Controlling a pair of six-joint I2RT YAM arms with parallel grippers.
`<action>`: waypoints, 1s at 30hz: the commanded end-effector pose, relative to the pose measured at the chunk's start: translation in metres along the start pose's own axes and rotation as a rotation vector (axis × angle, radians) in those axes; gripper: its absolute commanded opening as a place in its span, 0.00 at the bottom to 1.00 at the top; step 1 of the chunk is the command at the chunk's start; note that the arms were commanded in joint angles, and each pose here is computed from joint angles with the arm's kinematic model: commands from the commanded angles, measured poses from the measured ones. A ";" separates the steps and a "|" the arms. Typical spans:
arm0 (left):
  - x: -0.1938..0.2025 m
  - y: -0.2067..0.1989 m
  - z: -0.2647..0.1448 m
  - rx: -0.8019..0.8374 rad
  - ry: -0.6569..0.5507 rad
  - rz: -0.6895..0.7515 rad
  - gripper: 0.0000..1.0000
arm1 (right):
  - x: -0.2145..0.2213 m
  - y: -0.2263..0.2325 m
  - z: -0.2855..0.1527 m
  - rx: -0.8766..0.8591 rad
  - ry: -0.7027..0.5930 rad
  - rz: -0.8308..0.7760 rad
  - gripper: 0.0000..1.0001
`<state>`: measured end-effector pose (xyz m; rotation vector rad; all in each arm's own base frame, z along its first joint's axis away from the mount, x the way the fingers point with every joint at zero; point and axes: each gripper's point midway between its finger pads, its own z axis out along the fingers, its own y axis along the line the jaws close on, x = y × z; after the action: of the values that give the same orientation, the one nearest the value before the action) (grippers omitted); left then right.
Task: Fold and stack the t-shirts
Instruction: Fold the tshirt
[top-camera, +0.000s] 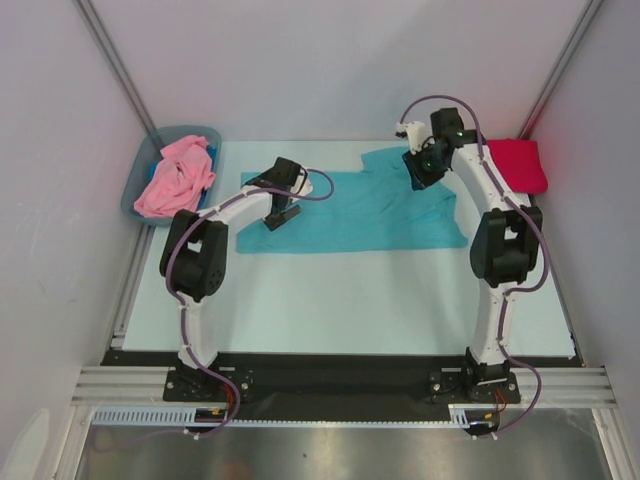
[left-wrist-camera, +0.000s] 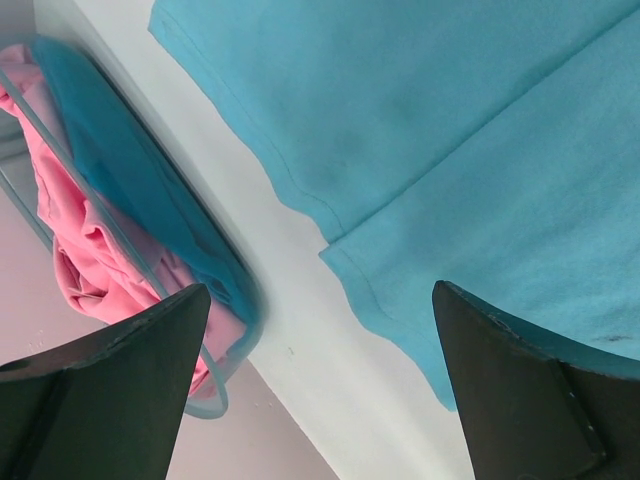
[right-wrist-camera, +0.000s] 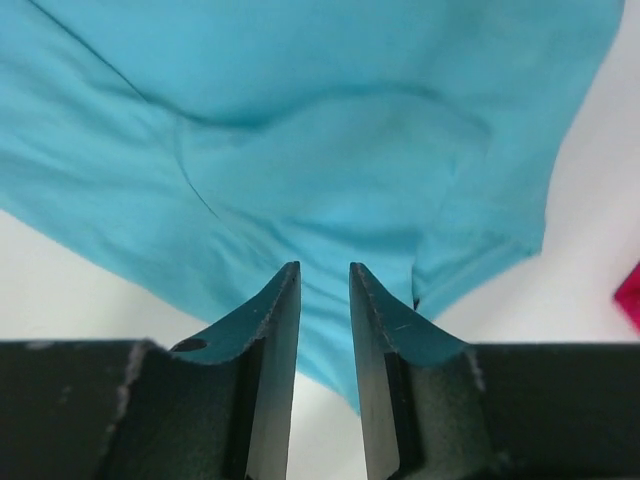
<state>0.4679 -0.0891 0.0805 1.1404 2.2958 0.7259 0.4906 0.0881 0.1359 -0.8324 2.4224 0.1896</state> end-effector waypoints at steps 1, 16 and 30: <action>-0.009 0.024 -0.026 -0.068 -0.064 -0.029 1.00 | -0.041 0.019 0.002 -0.031 -0.043 -0.088 0.32; -0.004 0.023 -0.027 -0.118 -0.063 -0.012 1.00 | -0.017 0.041 0.063 -0.076 0.103 -0.123 0.38; -0.009 0.017 -0.026 -0.120 -0.064 0.002 1.00 | 0.004 0.044 0.082 -0.091 0.151 -0.103 0.41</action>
<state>0.4624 -0.0915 0.0886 1.1435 2.2210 0.7920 0.4957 0.1453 0.0629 -1.0508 2.5310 0.2186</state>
